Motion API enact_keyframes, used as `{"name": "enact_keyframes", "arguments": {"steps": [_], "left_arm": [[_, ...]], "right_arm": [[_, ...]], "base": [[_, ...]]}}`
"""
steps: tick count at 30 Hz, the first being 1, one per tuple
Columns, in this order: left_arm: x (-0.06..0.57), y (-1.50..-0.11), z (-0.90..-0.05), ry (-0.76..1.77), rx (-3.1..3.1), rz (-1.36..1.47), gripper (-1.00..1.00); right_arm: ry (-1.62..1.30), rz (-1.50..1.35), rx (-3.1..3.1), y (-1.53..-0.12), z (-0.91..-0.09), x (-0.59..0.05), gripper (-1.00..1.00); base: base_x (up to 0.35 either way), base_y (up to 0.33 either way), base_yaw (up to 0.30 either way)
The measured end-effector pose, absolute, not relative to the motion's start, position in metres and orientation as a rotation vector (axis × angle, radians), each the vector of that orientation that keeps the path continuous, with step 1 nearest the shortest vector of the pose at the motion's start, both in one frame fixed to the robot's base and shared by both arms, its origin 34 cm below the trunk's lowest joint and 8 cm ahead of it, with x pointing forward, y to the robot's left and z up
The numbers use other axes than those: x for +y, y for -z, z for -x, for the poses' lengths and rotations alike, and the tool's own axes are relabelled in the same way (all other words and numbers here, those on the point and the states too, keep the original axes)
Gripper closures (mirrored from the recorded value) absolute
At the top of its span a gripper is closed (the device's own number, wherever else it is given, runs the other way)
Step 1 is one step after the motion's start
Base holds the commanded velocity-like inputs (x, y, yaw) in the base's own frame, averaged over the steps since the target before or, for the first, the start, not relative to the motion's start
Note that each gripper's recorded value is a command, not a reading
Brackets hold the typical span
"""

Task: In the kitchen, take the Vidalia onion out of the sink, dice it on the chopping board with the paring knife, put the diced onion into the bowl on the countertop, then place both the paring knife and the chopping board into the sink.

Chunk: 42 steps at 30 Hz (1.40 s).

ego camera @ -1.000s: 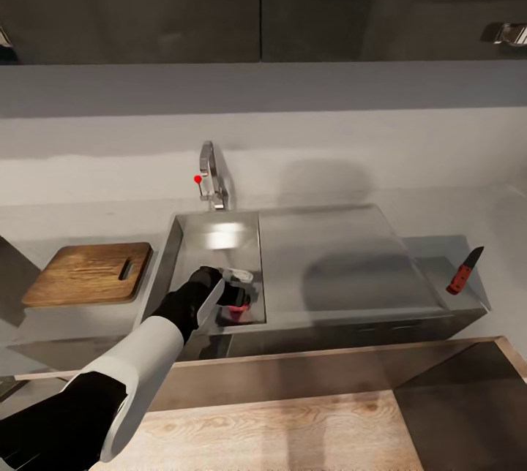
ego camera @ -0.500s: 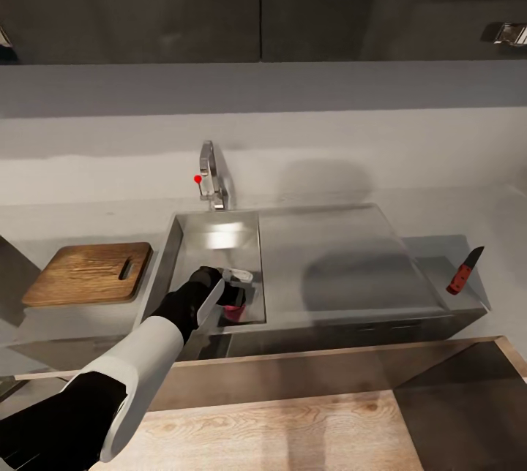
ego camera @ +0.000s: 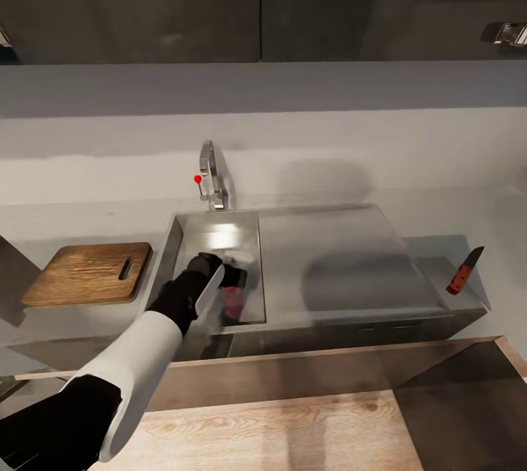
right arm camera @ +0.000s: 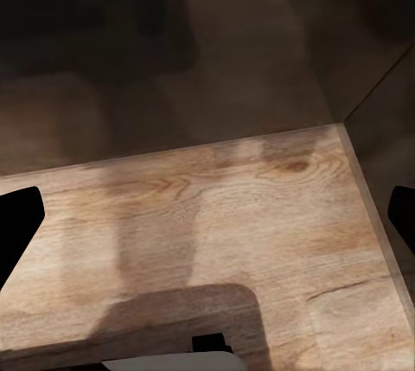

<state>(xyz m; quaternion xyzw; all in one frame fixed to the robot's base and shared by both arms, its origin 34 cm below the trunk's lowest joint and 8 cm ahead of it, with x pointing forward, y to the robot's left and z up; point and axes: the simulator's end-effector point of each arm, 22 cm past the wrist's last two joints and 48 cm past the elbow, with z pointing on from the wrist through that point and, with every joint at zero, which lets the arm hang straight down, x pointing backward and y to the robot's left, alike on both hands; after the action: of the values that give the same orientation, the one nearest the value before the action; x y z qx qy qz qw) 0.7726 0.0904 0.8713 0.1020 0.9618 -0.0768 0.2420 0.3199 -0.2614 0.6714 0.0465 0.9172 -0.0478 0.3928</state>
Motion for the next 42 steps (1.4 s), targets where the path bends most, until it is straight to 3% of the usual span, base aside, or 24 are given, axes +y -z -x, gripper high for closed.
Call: {"name": "enact_keyframes", "arguments": {"steps": [31, 42], "left_arm": [[0.107, -1.047, -0.829, 0.193, 2.293, -0.297, 1.00], [0.114, -1.049, -0.831, 0.182, 2.290, -0.291, 1.00]], "right_arm": [[0.121, -0.118, 2.328, -0.671, -0.320, -0.261, -1.00], [0.121, -0.118, 2.329, -0.671, -0.320, -0.261, -1.00]], "base": [[0.000, 0.001, 0.000], [-0.058, 0.228, 0.001]]}}
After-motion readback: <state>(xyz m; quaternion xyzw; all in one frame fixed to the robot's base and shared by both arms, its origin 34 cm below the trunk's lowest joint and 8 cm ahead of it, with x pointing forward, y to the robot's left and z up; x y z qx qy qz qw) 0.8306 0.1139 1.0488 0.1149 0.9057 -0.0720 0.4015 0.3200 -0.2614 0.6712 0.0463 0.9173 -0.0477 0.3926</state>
